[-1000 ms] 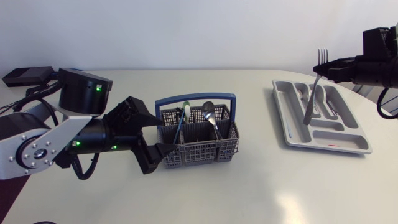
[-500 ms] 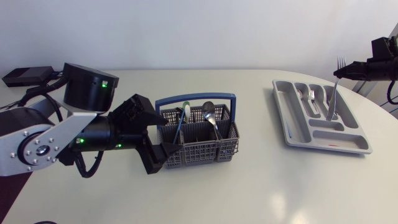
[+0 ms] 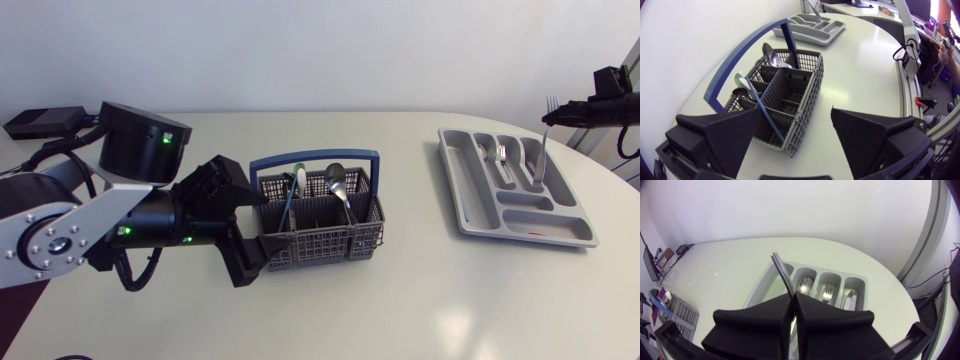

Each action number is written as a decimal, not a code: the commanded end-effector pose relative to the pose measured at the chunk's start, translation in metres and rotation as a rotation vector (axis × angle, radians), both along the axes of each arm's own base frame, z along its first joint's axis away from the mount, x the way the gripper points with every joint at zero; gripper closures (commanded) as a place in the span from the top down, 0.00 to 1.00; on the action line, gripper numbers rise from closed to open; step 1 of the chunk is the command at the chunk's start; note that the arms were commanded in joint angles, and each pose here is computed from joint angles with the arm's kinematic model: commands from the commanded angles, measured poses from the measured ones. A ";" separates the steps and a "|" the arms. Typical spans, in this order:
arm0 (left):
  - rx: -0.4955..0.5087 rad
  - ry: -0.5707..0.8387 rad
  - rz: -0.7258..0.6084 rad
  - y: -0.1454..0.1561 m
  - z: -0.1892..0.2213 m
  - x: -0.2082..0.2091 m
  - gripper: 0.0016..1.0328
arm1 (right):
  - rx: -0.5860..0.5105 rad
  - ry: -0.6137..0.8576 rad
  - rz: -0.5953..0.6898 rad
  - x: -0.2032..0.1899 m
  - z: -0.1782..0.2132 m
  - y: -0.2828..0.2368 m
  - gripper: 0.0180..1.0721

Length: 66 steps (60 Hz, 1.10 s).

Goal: Sort the cutlery from the basket into the organizer compartments.

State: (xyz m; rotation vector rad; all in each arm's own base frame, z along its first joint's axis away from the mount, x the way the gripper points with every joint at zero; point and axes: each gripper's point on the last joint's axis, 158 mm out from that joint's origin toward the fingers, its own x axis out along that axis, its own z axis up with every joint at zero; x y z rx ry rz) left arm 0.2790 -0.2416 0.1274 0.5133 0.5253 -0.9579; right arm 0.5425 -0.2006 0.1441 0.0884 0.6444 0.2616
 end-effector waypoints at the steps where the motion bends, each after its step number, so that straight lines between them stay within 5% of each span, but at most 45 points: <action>1: -0.007 -0.023 -0.020 -0.004 0.011 -0.004 0.94 | -0.014 0.030 0.005 0.001 -0.021 -0.008 0.06; 39: 0.006 -0.026 -0.024 -0.008 0.011 -0.010 0.94 | 0.002 0.019 -0.035 0.025 -0.024 -0.020 0.06; 66: 0.007 -0.027 -0.019 -0.005 0.007 -0.011 0.94 | 0.040 0.090 -0.029 0.030 -0.061 -0.009 0.06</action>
